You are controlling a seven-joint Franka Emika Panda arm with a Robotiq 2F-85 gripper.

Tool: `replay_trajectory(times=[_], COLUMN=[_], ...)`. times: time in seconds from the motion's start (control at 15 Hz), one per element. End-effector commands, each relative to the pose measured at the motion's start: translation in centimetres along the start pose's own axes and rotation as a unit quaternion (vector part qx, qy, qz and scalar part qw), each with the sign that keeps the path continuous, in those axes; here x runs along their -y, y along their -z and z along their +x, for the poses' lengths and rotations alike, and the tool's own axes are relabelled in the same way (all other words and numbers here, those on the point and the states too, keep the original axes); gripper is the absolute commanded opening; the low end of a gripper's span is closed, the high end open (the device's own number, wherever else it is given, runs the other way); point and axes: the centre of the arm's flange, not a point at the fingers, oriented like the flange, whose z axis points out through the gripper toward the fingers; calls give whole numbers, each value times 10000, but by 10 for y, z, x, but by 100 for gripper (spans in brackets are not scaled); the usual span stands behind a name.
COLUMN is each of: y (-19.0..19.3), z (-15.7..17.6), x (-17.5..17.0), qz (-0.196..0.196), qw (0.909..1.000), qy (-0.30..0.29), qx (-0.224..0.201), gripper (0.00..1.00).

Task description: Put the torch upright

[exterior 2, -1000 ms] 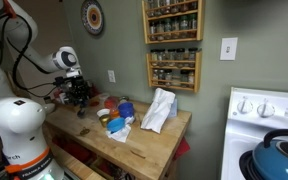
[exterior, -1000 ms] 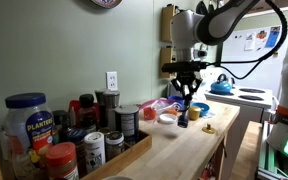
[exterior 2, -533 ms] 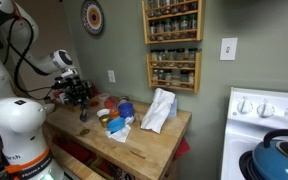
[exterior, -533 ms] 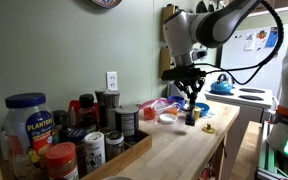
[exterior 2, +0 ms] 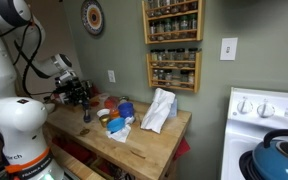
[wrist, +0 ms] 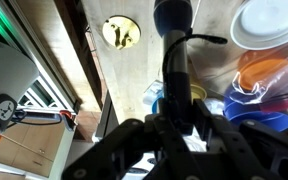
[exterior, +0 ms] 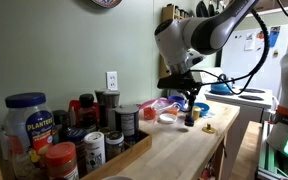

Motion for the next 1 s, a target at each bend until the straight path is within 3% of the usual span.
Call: replay_trajectory(times=[0.0, 0.33, 0.67, 0.8, 0.87, 0.93], y=[-2, -10, -15, -15, -15, -13], z=[-15, -27, -35, -38, -38, -39], x=[10, 17, 18, 19, 19, 19], qz=[-47, -112, -77, -119, -102, -105], qw=[9990, 9976, 9921, 9926, 9935, 9938], qy=[-289, -561, -890, -810, -754, -737], qx=[-336, -388, -884, -899, -844, -820], gripper=[7, 7, 7, 7, 54, 55])
